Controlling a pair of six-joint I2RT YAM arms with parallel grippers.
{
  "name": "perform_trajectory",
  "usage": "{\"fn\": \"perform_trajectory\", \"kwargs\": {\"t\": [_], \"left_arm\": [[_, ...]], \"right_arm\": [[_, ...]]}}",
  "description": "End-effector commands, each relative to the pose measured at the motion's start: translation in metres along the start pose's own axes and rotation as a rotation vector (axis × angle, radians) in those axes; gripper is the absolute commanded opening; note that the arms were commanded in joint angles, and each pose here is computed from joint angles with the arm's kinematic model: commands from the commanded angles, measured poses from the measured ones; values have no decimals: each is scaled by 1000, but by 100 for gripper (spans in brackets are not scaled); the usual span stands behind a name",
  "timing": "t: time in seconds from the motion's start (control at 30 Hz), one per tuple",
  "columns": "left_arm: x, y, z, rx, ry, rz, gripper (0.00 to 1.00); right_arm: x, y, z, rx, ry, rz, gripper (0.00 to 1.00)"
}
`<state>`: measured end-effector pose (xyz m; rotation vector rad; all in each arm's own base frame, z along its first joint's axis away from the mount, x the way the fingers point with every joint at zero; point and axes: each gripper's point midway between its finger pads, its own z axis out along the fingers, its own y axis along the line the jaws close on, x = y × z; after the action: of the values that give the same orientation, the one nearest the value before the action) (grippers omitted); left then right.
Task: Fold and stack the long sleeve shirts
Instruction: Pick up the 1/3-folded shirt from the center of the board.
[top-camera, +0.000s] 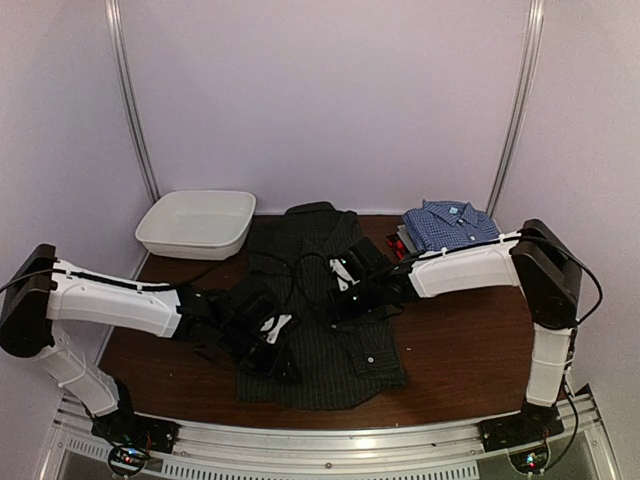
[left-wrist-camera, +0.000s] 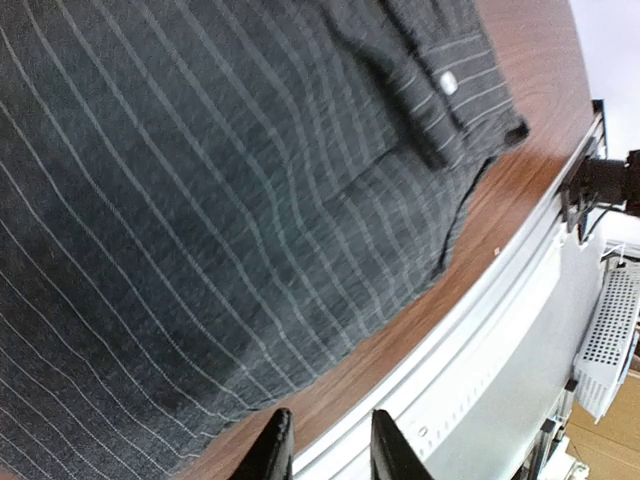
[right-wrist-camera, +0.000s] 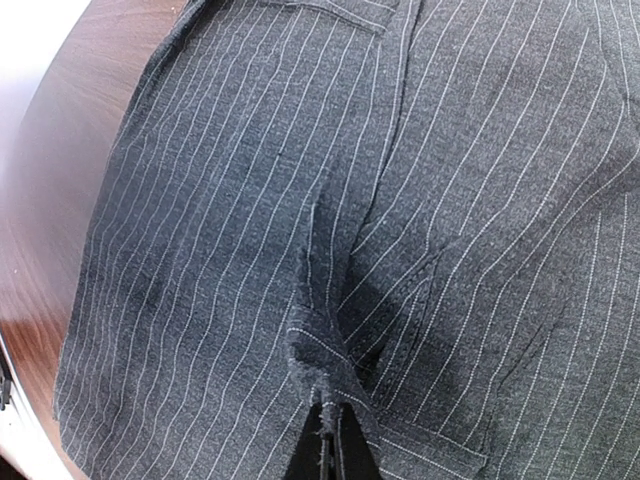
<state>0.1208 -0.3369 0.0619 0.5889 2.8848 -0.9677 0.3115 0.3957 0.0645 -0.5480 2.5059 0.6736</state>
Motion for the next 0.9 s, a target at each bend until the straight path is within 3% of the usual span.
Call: {"fn": "perform_trajectory", "kwargs": {"t": [0.0,0.23,0.47,0.7,0.87], "left_arm": [[-35,-7,-17,-24,-115,14,28],[-47,15,16,-90,-92,1,24],[-24,37,37,-98,-22,-33,22],[-2,53,37,-130,31,-55,23],[-14,26,12,-65,-31,-36,25]], "right_arm": [[1,-1,-3,13,-4,-8,0],[7,-2,3,14,12,-4,0],[17,-1,7,8,29,-2,0],[16,6,2,0,24,-13,0],[15,6,-1,8,21,-19,0]]}}
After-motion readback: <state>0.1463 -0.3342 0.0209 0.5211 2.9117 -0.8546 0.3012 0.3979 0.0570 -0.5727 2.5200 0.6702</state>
